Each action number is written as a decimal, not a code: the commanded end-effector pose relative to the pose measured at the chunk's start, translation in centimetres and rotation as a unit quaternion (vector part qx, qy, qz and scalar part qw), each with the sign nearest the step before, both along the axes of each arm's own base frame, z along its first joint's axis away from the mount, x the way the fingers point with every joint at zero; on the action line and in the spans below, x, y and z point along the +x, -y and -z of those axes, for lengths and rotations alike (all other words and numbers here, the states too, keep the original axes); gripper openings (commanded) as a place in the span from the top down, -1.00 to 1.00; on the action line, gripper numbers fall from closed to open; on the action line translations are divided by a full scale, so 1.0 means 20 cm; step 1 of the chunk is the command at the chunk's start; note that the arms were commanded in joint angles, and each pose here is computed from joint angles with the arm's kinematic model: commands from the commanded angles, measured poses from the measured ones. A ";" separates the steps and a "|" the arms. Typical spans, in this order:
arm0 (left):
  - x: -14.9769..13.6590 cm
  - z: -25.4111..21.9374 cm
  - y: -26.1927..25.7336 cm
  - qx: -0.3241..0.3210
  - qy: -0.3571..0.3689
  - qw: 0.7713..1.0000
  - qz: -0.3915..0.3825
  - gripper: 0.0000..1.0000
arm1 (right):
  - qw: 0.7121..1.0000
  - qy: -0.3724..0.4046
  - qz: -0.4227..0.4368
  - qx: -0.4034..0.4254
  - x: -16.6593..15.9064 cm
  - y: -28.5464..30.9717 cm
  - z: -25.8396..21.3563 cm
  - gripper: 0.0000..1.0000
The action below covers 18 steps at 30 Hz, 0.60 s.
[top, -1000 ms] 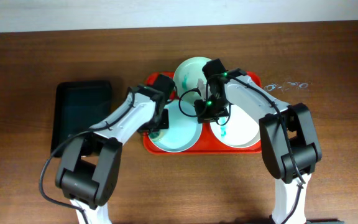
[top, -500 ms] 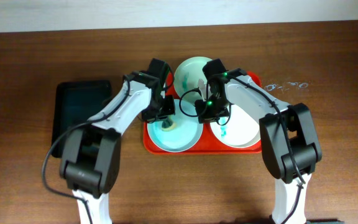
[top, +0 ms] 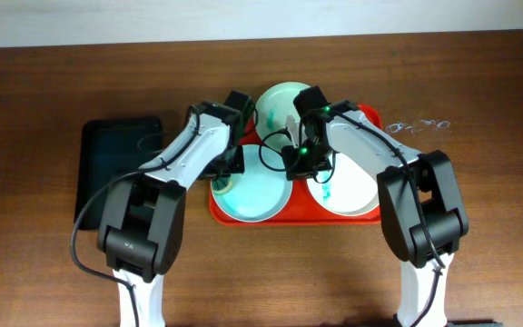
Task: Clean dirty plates on tray and stack at the side
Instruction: 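Carry the cleaned plate with the right gripper to the table's right side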
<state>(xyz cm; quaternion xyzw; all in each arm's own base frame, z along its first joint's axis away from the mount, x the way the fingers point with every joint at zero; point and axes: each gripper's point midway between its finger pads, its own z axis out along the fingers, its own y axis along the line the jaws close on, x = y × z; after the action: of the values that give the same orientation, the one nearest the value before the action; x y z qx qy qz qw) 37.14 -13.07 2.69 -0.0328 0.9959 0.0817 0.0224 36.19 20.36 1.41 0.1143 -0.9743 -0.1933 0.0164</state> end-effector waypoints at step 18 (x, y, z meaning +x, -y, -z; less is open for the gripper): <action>0.07 -0.62 -0.92 -0.069 0.112 0.957 -0.257 1.00 | 0.832 0.373 -0.072 -0.404 0.09 0.01 -1.18 0.92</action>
<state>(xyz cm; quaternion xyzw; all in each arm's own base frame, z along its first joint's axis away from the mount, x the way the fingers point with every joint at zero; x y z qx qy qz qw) 38.67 5.11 14.99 -0.2918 0.9500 0.0176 0.1100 37.01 21.73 20.06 0.2455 -0.9368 0.1463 -0.2020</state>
